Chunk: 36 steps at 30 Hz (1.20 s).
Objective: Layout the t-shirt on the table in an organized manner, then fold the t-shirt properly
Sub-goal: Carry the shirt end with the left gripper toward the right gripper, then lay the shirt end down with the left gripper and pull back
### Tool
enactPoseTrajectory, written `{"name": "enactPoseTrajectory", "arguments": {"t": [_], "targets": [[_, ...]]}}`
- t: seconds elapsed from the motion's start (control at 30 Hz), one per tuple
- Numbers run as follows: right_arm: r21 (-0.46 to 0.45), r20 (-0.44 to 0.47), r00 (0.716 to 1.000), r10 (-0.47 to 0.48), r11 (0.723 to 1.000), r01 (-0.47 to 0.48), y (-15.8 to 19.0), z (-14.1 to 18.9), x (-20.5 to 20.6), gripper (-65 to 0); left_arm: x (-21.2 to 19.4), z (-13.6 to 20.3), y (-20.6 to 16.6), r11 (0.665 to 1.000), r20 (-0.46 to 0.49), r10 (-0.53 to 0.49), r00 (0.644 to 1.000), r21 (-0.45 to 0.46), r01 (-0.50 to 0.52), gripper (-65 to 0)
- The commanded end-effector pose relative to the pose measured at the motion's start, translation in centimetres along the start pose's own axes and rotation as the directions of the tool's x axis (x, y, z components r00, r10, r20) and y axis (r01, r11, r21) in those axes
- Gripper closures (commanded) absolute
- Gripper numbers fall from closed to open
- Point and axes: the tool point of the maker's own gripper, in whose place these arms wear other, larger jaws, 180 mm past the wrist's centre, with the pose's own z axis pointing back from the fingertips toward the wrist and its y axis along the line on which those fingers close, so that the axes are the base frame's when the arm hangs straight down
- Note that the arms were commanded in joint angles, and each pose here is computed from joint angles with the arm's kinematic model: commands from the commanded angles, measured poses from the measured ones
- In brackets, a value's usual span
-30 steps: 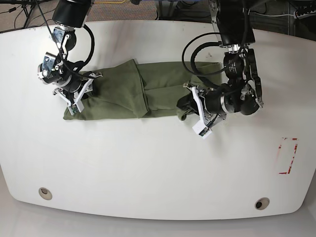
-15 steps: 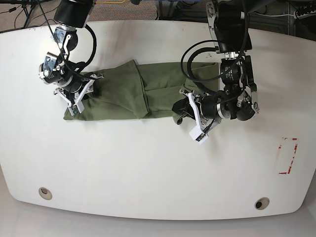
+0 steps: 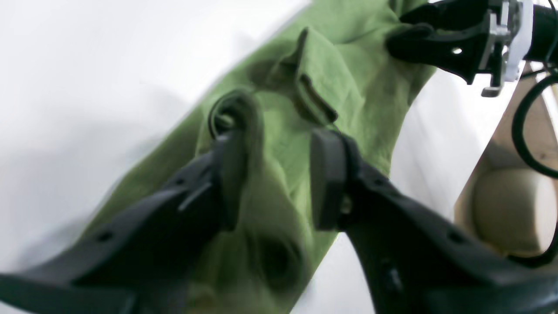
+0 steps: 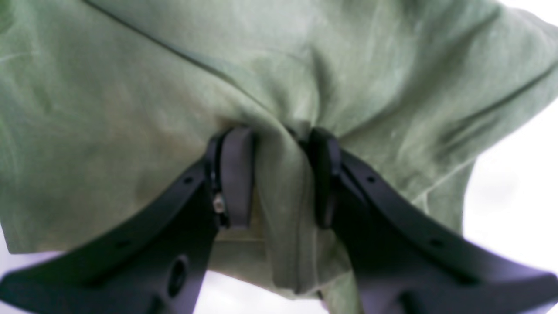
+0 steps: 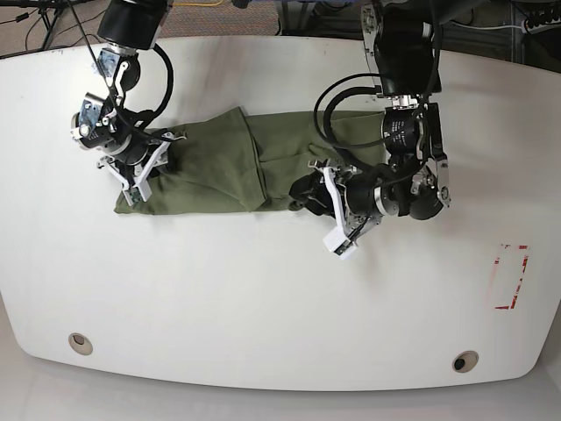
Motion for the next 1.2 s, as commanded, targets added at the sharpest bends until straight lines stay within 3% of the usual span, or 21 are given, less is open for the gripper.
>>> {"name": "enactPoseTrajectory", "arguments": {"t": [0.0, 0.3, 0.43, 0.53, 0.77, 1.17], "targets": [[-0.008, -0.073, 0.997, 0.011, 1.000, -0.012, 0.0, -0.1, -1.4, -19.7, 2.3, 0.1, -1.2, 0.998, 0.053, -0.049, 0.997, -0.025, 0.050, -24.7], [-0.006, -0.072, 0.997, 0.010, 1.000, -0.011, 0.0, -0.1, -1.4, -19.7, 5.5, 1.0, -3.7, 0.983, 0.115, -0.177, 0.978, -0.038, 0.182, -24.9], [-0.006, -0.072, 0.997, 0.010, 1.000, -0.011, 0.0, -0.1, -1.4, -19.7, 5.1, 2.8, -1.7, 0.978, 0.090, -0.210, 0.973, 0.036, 0.208, -24.9], [-0.006, -0.072, 0.997, 0.010, 1.000, -0.011, 0.0, -0.1, -1.4, -19.7, 3.9, 4.5, 1.1, 0.978, 0.063, -0.186, 0.980, 0.104, 0.179, -24.9], [-0.006, -0.072, 0.997, 0.010, 1.000, -0.011, 0.0, -0.1, -1.4, -19.7, -1.2, 5.0, 3.7, 0.987, -0.040, -0.100, 0.994, 0.123, 0.104, -24.9], [-0.007, -0.062, 0.998, 0.012, 1.000, -0.012, 0.0, -0.1, -0.9, -19.5, -4.7, 2.6, 2.5, 1.000, -0.096, -0.007, 0.995, -0.016, 0.006, -24.9]]}}
